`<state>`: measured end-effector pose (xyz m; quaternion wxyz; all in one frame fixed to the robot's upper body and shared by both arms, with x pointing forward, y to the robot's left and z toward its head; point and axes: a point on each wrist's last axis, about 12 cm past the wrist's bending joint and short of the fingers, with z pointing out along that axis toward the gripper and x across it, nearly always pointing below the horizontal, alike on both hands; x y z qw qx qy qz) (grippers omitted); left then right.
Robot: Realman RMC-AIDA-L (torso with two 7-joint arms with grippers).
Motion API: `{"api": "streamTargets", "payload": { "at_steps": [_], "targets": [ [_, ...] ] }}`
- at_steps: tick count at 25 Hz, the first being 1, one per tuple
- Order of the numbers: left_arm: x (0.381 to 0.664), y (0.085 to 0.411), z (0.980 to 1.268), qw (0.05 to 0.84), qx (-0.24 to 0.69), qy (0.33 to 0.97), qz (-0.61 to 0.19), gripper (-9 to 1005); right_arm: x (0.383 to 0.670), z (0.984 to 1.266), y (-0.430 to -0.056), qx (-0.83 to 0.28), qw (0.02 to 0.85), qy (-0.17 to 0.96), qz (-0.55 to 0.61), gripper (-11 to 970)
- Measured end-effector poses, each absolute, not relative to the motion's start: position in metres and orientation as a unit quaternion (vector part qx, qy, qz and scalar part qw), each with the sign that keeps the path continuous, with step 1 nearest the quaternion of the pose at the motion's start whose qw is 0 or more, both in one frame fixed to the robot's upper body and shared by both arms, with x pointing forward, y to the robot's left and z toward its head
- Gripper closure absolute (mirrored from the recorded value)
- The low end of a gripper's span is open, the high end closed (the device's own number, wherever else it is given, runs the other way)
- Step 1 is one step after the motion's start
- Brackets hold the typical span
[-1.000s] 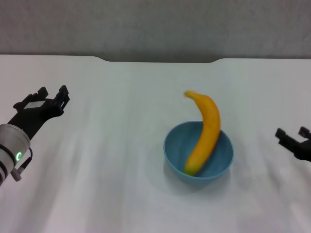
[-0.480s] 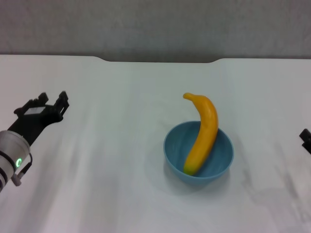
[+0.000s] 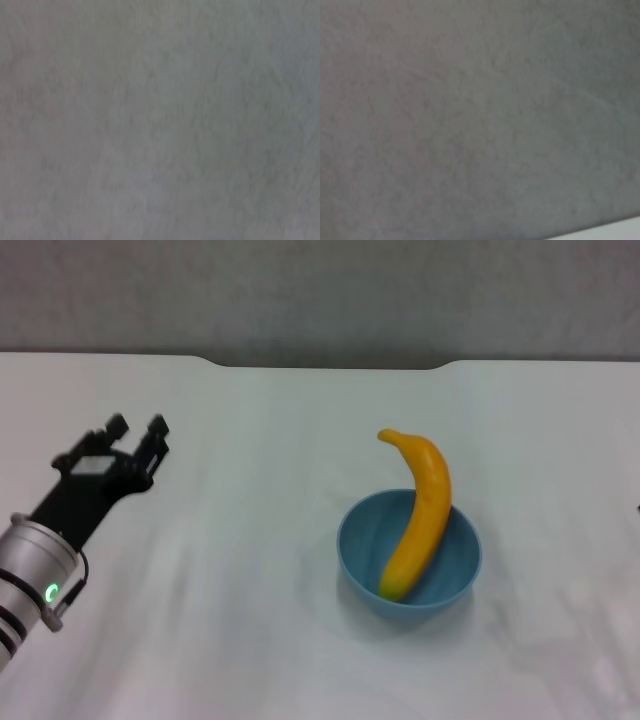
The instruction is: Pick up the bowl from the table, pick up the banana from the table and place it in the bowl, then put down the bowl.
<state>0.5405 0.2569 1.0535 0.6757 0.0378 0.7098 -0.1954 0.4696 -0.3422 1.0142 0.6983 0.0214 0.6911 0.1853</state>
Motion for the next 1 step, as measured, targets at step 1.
{"api": "streamTargets", "payload": {
  "at_steps": [1],
  "targets": [
    [0.5425,0.2581,1.0491,0.667,0.034,0.718,-0.197,453,0.4702,1.0135,-0.3404,0.020,0.695,0.693,0.191,144]
  ]
}}
